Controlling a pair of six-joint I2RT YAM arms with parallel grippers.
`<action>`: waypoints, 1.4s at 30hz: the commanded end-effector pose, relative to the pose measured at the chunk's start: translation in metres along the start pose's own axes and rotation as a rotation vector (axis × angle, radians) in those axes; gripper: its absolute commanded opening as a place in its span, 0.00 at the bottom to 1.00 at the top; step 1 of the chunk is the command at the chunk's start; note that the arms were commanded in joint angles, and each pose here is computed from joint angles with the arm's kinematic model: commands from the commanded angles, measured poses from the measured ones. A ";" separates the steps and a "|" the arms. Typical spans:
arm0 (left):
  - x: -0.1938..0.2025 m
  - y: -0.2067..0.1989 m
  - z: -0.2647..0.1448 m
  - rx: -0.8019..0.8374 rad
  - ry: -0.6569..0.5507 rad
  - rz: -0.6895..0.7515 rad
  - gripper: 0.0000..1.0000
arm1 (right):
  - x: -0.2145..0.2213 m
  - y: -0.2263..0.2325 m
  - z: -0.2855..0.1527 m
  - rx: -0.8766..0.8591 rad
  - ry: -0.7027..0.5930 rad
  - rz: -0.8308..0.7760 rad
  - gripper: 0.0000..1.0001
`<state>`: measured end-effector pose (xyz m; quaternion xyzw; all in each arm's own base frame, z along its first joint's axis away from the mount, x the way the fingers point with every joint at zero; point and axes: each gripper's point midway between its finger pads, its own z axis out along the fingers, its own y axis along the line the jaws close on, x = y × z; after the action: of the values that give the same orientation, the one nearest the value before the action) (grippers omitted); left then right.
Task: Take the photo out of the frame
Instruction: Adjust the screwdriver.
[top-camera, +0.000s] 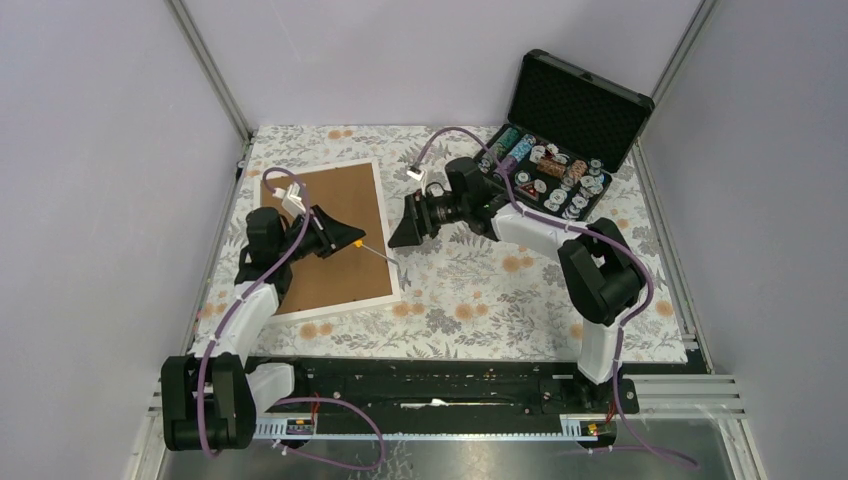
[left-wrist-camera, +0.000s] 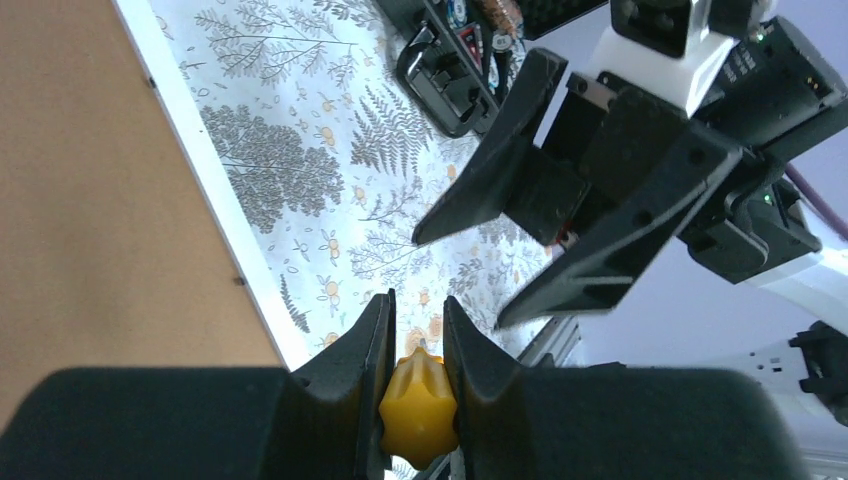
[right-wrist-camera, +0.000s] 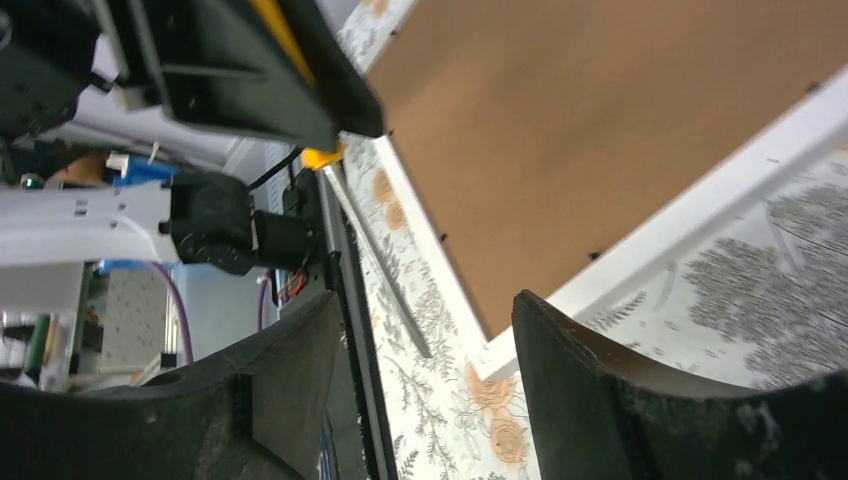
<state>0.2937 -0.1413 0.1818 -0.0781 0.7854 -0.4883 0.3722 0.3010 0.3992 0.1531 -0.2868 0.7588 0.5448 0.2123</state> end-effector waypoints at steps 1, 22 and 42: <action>-0.009 -0.030 -0.008 0.112 -0.022 0.033 0.00 | 0.014 0.050 0.006 -0.104 0.074 -0.186 0.70; 0.038 -0.045 -0.033 0.207 0.357 0.176 0.34 | 0.062 0.078 -0.005 -0.191 0.329 -0.379 0.00; 0.076 -0.066 -0.037 0.286 0.560 0.188 0.46 | 0.074 0.085 -0.031 -0.171 0.383 -0.481 0.00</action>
<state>0.1998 -0.1814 0.1946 0.1627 0.8003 -0.5463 0.1862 0.1915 0.3791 0.1569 -0.5530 0.6646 0.4834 0.1372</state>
